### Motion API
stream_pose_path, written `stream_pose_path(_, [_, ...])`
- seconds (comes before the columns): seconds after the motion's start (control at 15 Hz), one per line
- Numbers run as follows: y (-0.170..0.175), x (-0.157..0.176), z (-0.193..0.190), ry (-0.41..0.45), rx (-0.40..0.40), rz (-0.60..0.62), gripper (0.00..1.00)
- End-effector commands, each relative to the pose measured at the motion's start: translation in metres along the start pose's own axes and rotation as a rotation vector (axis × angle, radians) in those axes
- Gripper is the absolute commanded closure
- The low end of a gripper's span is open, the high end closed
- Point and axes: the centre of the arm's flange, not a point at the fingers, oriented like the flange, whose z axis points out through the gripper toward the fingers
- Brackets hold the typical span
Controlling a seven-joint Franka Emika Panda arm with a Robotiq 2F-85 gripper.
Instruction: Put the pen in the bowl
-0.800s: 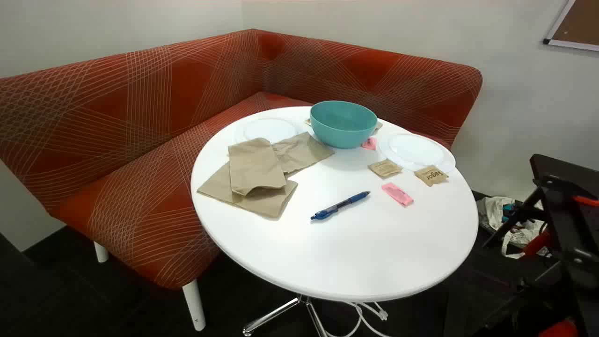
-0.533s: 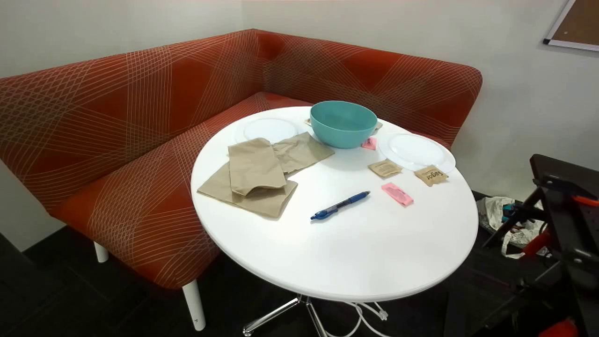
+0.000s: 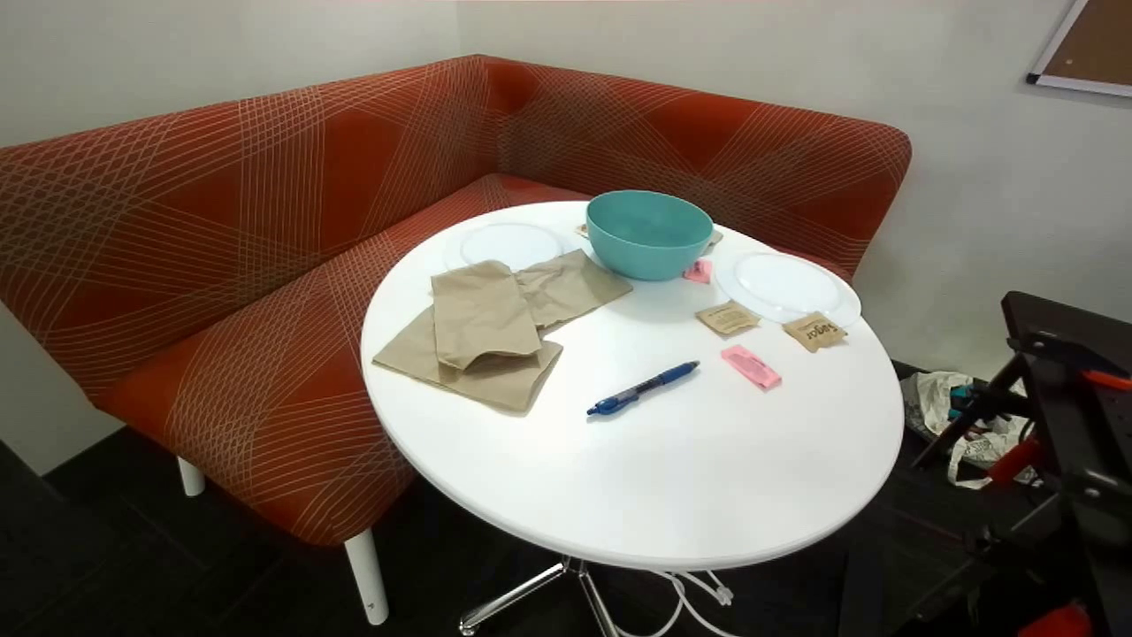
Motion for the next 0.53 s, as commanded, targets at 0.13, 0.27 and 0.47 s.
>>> stream_pose_path(0.13, [-0.037, 0.056, 0.056, 0.014, -0.049, -0.276, 0.00])
stream_pose_path(0.27, [-0.053, 0.072, 0.084, 0.003, -0.061, -0.372, 0.00])
stream_pose_path(0.47, [-0.071, 0.089, 0.128, -0.011, -0.092, -0.486, 0.00])
